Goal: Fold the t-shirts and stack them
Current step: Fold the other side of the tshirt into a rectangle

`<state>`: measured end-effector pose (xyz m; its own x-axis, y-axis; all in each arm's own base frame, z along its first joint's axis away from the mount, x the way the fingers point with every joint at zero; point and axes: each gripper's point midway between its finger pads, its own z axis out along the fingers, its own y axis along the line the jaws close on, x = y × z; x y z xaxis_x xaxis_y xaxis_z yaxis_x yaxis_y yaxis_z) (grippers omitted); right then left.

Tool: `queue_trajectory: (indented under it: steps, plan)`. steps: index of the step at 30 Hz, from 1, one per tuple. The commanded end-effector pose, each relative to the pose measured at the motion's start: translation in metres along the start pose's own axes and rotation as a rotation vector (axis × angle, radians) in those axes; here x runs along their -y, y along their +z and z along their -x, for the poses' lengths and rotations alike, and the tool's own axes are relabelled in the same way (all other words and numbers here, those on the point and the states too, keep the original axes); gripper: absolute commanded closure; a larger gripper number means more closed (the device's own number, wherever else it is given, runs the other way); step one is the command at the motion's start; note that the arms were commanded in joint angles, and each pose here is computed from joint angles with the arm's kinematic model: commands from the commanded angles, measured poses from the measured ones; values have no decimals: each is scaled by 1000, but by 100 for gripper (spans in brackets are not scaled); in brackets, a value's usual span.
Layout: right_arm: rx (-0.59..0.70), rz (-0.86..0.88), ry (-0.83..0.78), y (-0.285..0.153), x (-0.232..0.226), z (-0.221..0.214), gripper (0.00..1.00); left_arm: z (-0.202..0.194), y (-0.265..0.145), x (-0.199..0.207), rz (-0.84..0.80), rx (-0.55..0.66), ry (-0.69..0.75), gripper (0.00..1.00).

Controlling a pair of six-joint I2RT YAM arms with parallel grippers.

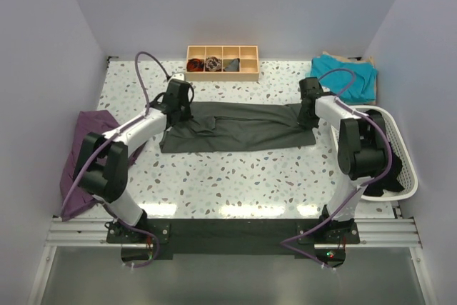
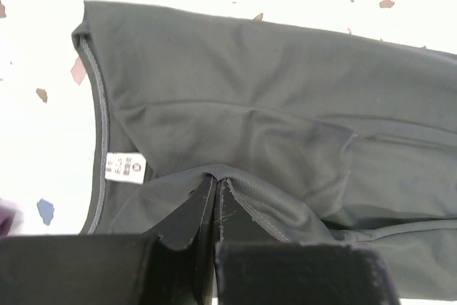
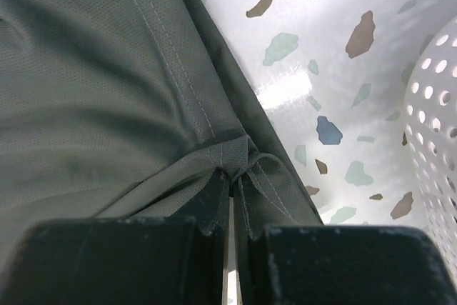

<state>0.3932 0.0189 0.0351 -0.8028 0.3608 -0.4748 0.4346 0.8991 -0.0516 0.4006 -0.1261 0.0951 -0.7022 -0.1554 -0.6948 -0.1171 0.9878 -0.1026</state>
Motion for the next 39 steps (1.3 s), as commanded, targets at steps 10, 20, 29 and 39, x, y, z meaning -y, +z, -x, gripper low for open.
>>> queue_trajectory:
  steps: [10,20,29,39]
  plan:
    - [62,-135,-11,3,23,16,82,38,20,20,-78,74,16,67]
    - [234,126,-42,-65,-6,55,47,64,2,16,-57,146,11,19]
    - [-9,723,-343,-112,-174,-18,46,18,-25,25,-207,58,-21,18]
    - [-72,920,-538,-135,-274,-80,41,6,-46,-32,10,142,-192,11]
